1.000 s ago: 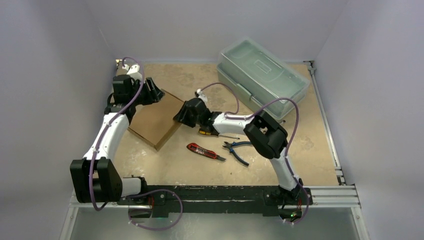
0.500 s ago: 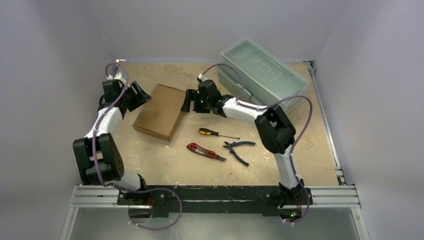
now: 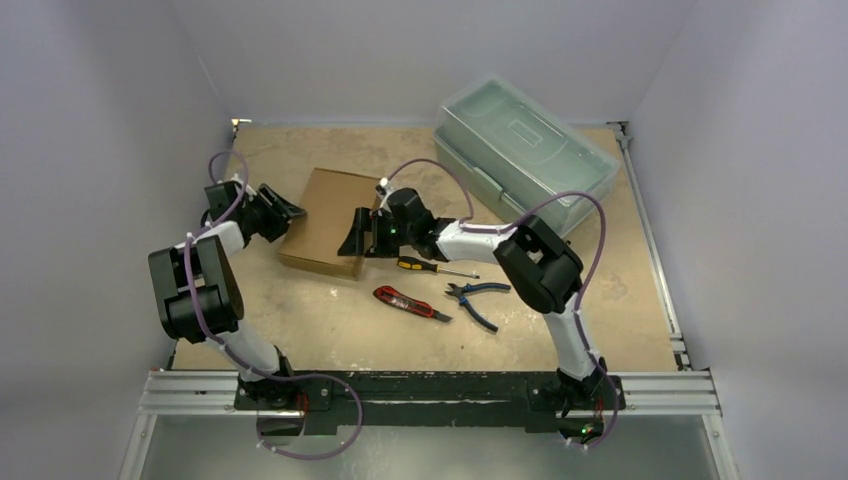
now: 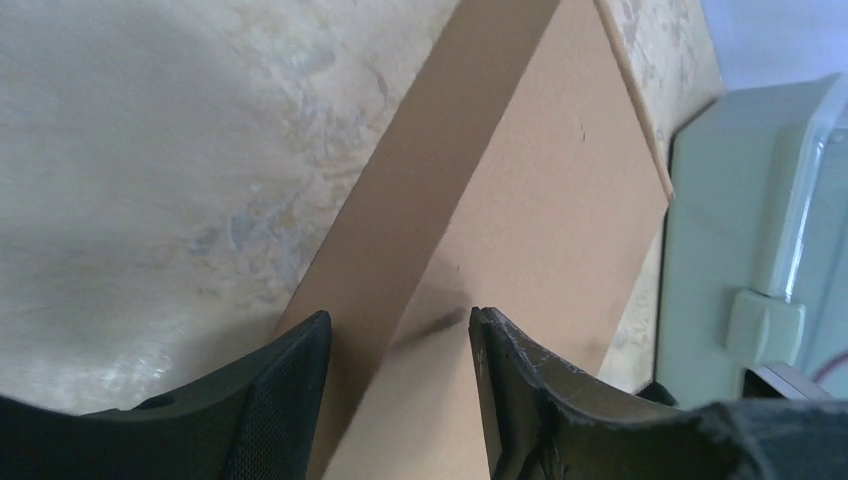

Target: Unpack the express box

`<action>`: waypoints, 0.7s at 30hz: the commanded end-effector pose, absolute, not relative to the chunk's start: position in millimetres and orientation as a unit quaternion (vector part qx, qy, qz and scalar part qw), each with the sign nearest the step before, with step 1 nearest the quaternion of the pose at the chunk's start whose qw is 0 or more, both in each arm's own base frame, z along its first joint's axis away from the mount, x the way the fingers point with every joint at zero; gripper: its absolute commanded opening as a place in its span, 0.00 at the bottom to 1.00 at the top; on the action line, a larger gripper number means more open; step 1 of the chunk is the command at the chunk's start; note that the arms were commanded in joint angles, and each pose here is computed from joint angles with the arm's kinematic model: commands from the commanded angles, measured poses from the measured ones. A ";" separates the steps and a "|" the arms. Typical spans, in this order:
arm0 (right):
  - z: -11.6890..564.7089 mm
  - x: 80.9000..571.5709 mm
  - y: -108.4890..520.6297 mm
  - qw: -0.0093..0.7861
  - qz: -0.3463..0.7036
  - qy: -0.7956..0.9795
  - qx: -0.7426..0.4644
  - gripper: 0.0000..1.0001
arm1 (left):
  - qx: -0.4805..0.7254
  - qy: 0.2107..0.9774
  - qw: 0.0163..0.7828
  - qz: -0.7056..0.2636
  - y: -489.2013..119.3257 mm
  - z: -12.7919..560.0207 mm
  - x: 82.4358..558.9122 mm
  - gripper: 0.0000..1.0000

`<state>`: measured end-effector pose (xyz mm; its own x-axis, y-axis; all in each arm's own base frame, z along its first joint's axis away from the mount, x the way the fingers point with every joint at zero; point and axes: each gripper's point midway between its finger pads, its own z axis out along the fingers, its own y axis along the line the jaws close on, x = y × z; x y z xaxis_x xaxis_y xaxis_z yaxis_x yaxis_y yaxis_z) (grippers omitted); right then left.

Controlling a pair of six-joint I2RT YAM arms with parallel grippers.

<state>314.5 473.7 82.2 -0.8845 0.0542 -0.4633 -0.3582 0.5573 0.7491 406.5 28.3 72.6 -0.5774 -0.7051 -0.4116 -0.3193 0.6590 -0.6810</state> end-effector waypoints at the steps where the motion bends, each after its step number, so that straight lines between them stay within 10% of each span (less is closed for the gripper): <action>1: 108.8 314.3 499.3 0.206 0.525 0.821 -0.089 0.95 | -0.284 0.823 0.357 -0.337 8.4 85.2 410.8 0.52; 21: 91.7 388.3 384.6 0.304 0.303 0.896 -0.116 0.99 | -0.187 0.891 0.295 -0.290 -70.7 80.4 354.8 0.59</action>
<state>377.6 393.3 60.8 -0.8514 0.0197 -0.5242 -0.3206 0.7715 0.5496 365.4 -73.4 71.4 -0.7409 -0.5388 -0.4009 -0.1612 0.7222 -0.6727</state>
